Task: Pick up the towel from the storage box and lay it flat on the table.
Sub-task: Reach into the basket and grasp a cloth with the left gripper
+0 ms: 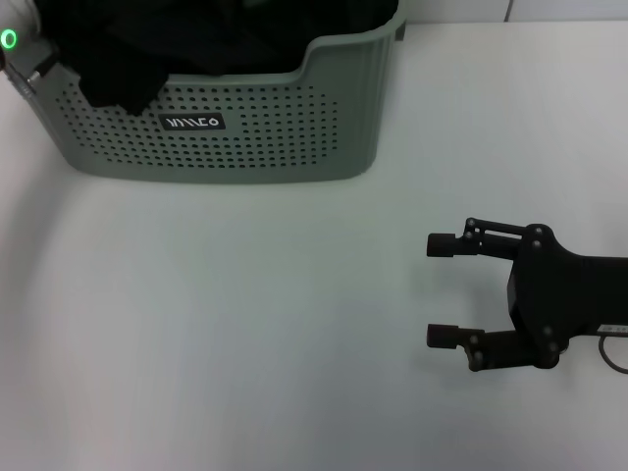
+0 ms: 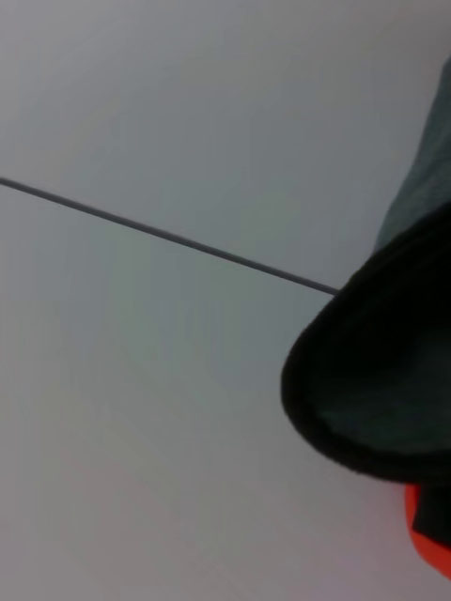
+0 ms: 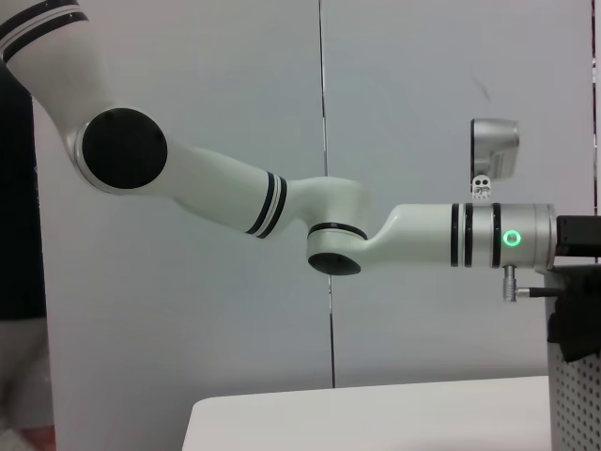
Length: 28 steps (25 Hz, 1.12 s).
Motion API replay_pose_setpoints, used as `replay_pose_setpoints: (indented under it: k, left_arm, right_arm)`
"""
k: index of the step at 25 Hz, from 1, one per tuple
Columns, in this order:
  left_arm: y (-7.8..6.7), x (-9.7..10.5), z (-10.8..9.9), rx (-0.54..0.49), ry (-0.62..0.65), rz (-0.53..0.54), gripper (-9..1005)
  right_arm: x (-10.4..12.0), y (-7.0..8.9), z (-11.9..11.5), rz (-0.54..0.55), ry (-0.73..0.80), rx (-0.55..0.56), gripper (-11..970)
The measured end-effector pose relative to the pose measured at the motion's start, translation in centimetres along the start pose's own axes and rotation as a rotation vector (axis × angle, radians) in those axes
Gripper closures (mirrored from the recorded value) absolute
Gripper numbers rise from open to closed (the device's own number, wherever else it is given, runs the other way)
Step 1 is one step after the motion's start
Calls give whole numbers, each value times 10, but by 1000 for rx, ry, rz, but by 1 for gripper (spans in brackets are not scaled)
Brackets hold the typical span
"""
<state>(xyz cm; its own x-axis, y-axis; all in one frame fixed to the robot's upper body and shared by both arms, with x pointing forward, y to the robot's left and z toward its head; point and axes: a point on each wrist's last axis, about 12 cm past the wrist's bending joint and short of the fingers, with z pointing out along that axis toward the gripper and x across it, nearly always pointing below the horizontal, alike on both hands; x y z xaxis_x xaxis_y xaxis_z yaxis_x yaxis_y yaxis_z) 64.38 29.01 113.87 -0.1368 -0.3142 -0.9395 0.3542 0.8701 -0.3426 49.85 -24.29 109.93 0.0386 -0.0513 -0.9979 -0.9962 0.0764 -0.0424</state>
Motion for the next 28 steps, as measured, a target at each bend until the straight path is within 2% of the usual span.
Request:
replay_pose_setpoints:
  k: [6, 10, 21, 28]
  left_arm:
    - [0, -4, -15, 53, -107, -51, 348]
    - [-4, -5, -18, 95, -126, -44, 587]
    - [-7, 1, -14, 105, -81, -16, 998]
    - [-7, 6, -14, 100, -72, -36, 982]
  right_arm:
    - [3, 2, 0, 15, -2, 3, 174]
    - [5, 3, -1, 17, -2, 5, 175]
    - [5, 4, -1, 16, -3, 5, 180]
    - [7, 5, -1, 18, -4, 1, 183]
